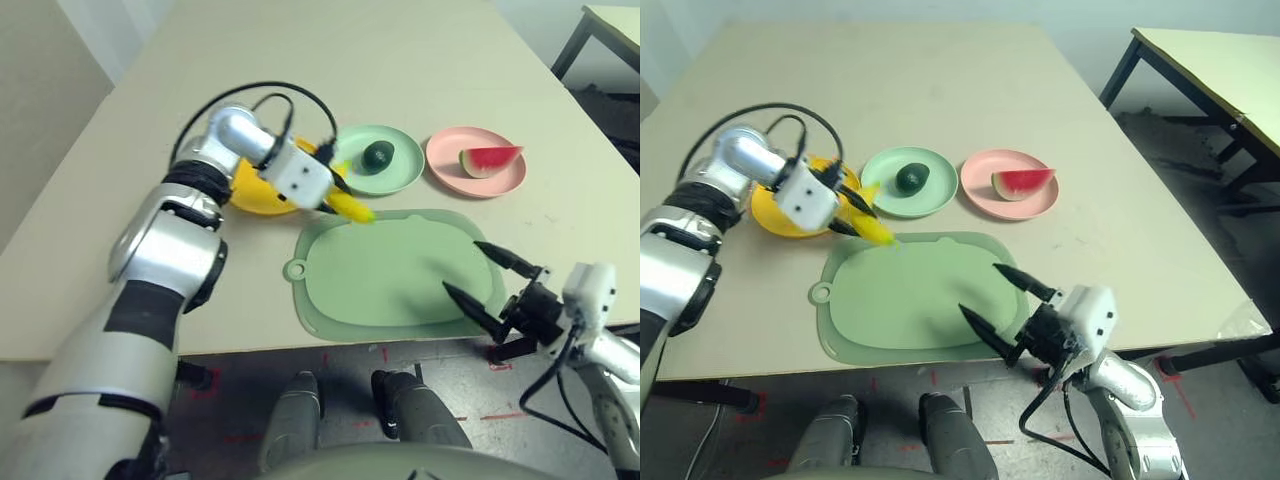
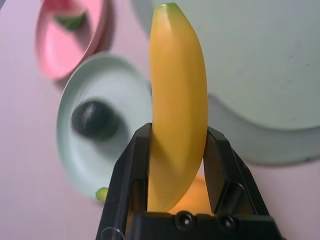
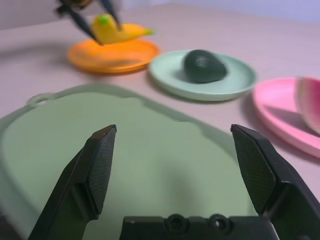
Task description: Place the fruits into color-matched plates.
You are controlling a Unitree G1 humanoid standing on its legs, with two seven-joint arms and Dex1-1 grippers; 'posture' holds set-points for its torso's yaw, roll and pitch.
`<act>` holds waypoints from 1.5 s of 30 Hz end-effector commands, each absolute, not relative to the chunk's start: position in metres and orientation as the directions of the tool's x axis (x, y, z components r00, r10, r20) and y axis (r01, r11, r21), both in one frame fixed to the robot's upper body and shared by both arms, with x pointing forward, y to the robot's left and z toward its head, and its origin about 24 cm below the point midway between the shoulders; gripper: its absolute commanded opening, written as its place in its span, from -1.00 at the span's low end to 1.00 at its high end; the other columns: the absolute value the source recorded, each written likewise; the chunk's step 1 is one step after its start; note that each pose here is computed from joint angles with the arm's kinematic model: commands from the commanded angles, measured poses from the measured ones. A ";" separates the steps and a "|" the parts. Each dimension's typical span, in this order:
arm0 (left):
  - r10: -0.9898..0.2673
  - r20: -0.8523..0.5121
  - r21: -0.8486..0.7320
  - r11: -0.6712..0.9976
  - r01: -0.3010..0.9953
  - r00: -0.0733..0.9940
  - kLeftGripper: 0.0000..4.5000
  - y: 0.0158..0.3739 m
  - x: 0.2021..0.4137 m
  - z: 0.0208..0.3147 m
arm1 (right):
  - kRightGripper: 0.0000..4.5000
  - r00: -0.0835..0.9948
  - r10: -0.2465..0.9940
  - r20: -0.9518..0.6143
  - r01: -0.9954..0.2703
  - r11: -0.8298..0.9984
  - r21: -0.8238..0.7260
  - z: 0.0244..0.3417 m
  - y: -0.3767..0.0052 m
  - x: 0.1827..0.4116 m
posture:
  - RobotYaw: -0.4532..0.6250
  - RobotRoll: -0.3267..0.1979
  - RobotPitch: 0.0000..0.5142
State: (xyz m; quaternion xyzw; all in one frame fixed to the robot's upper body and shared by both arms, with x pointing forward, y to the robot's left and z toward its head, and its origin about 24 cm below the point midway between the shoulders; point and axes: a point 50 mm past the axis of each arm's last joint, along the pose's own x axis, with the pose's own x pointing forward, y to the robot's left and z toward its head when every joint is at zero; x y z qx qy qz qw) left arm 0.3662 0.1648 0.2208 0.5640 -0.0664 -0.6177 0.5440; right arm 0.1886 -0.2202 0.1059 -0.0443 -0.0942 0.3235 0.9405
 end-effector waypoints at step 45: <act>-0.768 -0.444 0.670 0.057 0.740 0.461 1.00 0.225 0.368 0.195 | 1.00 0.613 0.789 0.045 -0.763 0.606 -0.226 0.124 -0.225 0.191 | -0.59 0.25 -0.42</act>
